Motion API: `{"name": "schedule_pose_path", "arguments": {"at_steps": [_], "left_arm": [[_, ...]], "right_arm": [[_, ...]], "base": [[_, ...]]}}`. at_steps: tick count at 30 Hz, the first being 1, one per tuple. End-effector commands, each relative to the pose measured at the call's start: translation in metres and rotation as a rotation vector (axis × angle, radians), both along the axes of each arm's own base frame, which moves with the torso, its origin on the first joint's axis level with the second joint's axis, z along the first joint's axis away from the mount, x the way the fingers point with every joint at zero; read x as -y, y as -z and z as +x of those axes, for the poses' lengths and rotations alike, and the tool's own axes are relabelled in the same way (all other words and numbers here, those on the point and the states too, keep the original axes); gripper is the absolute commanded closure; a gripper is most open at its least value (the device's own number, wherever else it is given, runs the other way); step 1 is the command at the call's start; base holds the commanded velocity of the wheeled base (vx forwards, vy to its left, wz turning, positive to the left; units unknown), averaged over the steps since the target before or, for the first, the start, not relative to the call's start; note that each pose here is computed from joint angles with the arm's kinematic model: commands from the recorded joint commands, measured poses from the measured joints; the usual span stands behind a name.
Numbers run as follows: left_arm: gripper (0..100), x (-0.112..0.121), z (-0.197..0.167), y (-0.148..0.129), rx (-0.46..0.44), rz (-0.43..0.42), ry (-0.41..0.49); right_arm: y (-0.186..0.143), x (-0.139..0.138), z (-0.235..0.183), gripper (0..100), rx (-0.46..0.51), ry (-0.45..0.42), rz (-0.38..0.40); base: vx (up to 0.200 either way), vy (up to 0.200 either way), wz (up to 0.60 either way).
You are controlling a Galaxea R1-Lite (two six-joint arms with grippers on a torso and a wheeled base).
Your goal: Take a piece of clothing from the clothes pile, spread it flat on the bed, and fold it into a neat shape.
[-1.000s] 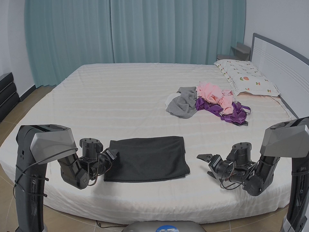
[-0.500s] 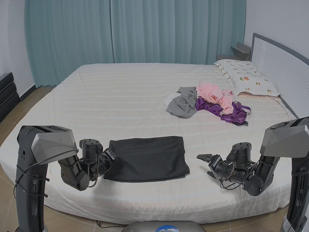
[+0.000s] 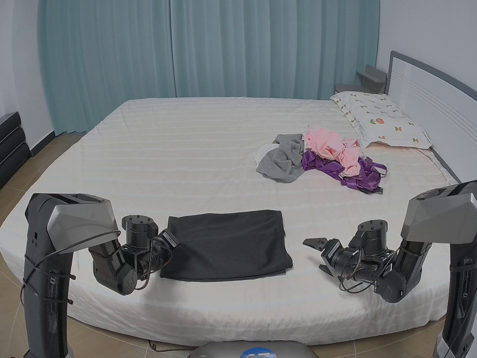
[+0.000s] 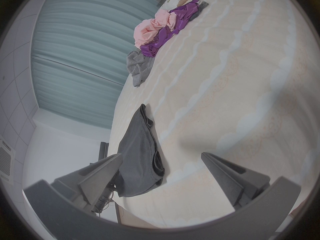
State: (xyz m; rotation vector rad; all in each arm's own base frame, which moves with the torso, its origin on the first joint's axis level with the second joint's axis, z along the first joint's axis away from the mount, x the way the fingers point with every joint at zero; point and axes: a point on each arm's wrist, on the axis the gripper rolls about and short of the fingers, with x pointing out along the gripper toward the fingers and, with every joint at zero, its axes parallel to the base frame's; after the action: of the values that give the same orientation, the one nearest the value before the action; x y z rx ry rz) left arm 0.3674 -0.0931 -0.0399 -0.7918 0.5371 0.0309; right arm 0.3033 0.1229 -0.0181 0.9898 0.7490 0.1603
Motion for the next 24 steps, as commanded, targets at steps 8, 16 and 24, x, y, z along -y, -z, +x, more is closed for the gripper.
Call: {"name": "schedule_pose_path", "arguments": {"at_steps": [8,16,24], "left_arm": [[100,-0.005,0.0,-0.008,0.017,-0.004,-0.013],[100,-0.009,0.001,-0.011,0.02,-0.011,-0.019],[100,-0.014,0.004,-0.012,0.029,-0.014,-0.03]], "right_arm": [[0.0,0.0,0.0,0,0.0,-0.001,0.0],[0.0,0.0,0.0,0,0.0,0.0,0.002],[0.0,0.0,0.0,0,-0.001,-0.002,0.002]], "base": [[0.0,0.2,0.0],[0.0,0.2,0.0],[0.0,0.2,0.0]]}}
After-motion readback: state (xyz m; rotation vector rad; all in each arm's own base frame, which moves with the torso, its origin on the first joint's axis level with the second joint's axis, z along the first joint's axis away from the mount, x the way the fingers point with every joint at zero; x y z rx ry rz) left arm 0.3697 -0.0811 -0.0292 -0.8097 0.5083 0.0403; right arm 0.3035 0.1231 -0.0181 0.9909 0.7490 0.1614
